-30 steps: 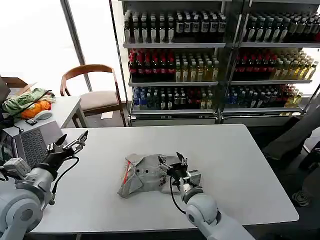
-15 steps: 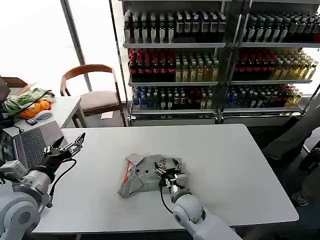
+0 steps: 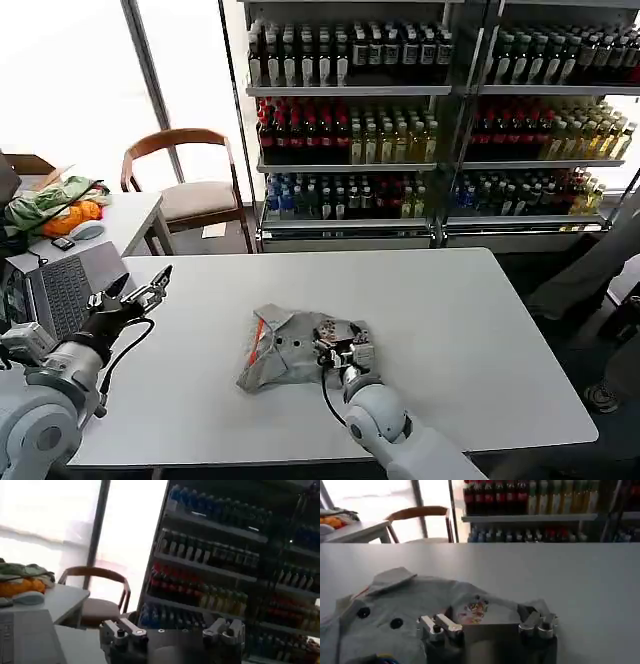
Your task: Fold and organize the clothes.
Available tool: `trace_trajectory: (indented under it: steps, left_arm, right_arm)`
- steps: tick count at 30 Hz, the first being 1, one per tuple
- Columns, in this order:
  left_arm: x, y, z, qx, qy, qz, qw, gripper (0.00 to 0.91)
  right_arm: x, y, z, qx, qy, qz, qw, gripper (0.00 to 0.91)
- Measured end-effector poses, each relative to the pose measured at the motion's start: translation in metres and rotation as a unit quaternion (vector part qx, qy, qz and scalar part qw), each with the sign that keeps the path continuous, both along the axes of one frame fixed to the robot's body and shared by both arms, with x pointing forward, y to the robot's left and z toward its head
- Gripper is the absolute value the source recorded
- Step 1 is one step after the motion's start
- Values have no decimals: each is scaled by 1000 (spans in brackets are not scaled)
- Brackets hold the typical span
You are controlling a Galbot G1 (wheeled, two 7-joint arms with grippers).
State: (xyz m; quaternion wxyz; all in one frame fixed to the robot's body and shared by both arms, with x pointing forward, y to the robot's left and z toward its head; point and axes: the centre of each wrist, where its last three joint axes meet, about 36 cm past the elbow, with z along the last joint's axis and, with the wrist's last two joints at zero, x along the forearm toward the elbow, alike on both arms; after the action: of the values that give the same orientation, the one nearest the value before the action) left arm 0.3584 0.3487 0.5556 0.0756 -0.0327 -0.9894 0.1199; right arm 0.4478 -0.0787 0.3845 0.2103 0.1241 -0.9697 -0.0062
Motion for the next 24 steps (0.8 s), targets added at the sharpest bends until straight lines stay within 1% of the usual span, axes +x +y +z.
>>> trace_trajectory:
  steps: [4,9,13,17,20,24]
  left_arm:
    - [-4,-1,-1,-2,1,0,1000,907]
    - [-8,-2,-1,-3,-3,2,1000,907]
    - [-15,-3,-4,0,-8,3,1000,907]
    - [-24,-5,-9,5,-20,4,1000,907]
    - [-31,-9,-15,11,-27,4,1000,907]
    - [-43,-17,-28,24,-44,2,999,907]
  right_arm:
    - [-4,-6,9,22,-35,4,999,907]
    - [-11,-20,20,47,-93,13,994,907]
    - [-21,-35,26,57,-135,22,989,907]
    - [-35,-54,31,60,-164,25,984,907]
    - [-45,-71,35,54,-181,22,982,907]
    - [-59,-92,40,45,-197,14,979,907]
